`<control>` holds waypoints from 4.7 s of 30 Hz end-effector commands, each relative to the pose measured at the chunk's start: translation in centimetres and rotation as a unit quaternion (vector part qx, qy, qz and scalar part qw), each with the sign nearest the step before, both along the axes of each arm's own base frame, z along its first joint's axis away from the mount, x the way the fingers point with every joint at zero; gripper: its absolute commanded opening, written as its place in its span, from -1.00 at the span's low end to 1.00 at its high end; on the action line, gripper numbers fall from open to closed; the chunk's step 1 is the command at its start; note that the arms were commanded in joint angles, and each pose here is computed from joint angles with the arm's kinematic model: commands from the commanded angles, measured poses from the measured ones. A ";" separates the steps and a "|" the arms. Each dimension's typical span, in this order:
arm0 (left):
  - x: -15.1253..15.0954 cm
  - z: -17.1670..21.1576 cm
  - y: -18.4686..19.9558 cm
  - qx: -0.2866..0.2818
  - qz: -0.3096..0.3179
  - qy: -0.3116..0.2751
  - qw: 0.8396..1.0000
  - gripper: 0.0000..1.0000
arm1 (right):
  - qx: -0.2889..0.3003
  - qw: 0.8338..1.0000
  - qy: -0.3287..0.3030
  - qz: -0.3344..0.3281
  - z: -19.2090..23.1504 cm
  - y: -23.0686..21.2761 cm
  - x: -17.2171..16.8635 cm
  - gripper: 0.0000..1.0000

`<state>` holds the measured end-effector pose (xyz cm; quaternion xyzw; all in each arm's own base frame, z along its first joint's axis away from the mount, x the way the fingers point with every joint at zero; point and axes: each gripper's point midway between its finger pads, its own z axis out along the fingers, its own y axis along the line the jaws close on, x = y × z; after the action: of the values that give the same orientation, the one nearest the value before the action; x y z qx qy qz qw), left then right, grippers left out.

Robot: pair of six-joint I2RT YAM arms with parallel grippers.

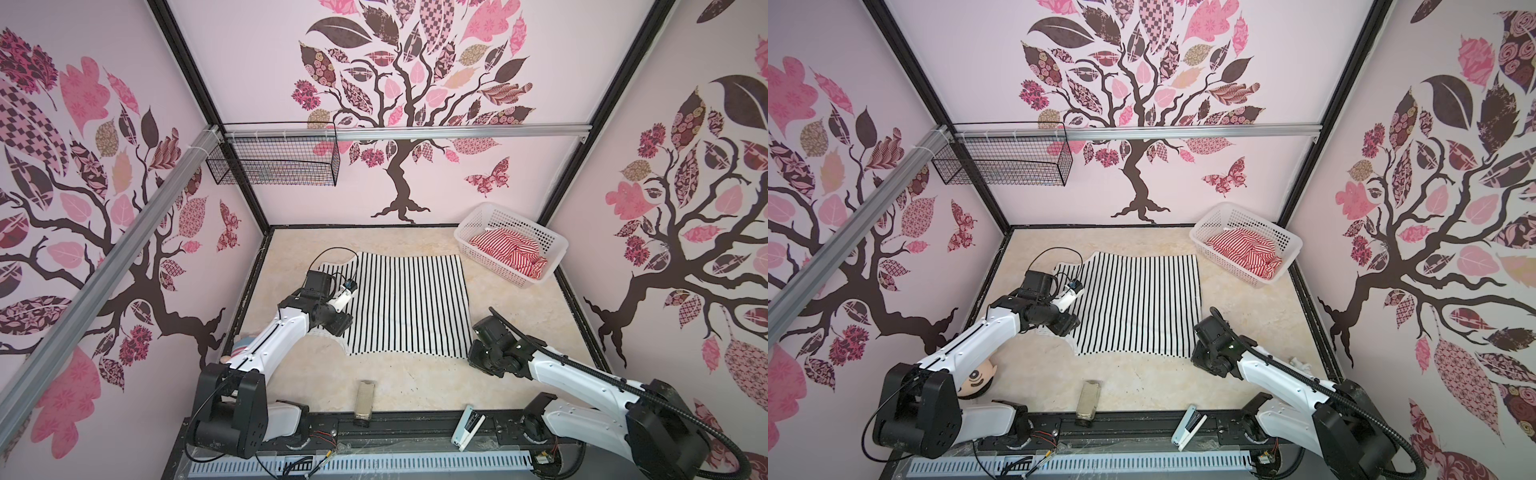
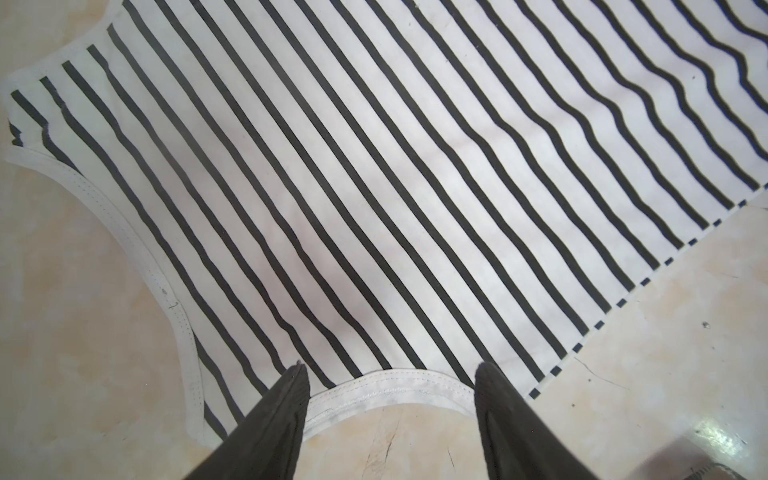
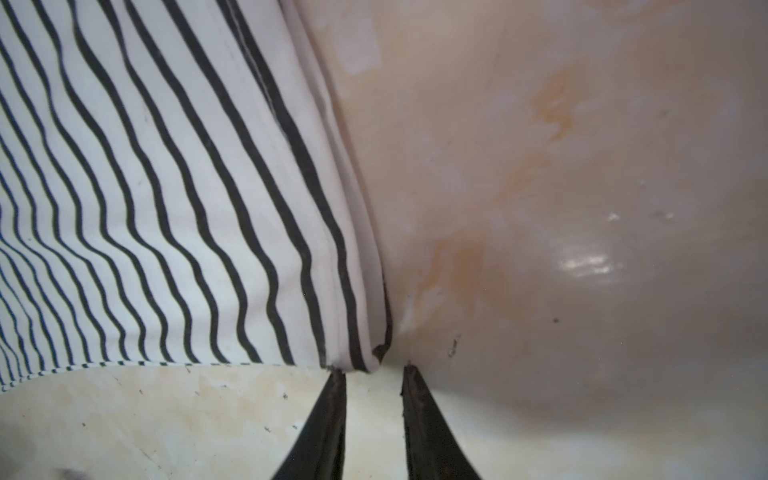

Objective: Fold and stack the tank tops

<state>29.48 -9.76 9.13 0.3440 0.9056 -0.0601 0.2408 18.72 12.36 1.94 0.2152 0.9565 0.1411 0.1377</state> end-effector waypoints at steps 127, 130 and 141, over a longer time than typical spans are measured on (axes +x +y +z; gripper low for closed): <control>-6.7 -1.9 -4.0 0.086 -0.276 0.095 0.953 -1.00 | 0.011 0.995 -0.095 0.019 9.7 -1.6 8.9 -0.92; -5.2 -1.8 -4.2 0.094 -0.264 0.069 0.957 -1.00 | 0.006 0.995 -0.091 0.027 9.3 -1.4 10.2 -0.92; 0.7 -0.5 -4.7 0.105 -0.202 -0.011 0.974 -1.00 | -0.006 0.996 -0.080 0.034 8.4 -1.5 13.8 -0.92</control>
<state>27.29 -13.81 6.98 0.5599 0.8147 -0.0283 0.1482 31.33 10.96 9.81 0.1780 0.9499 0.1584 0.2022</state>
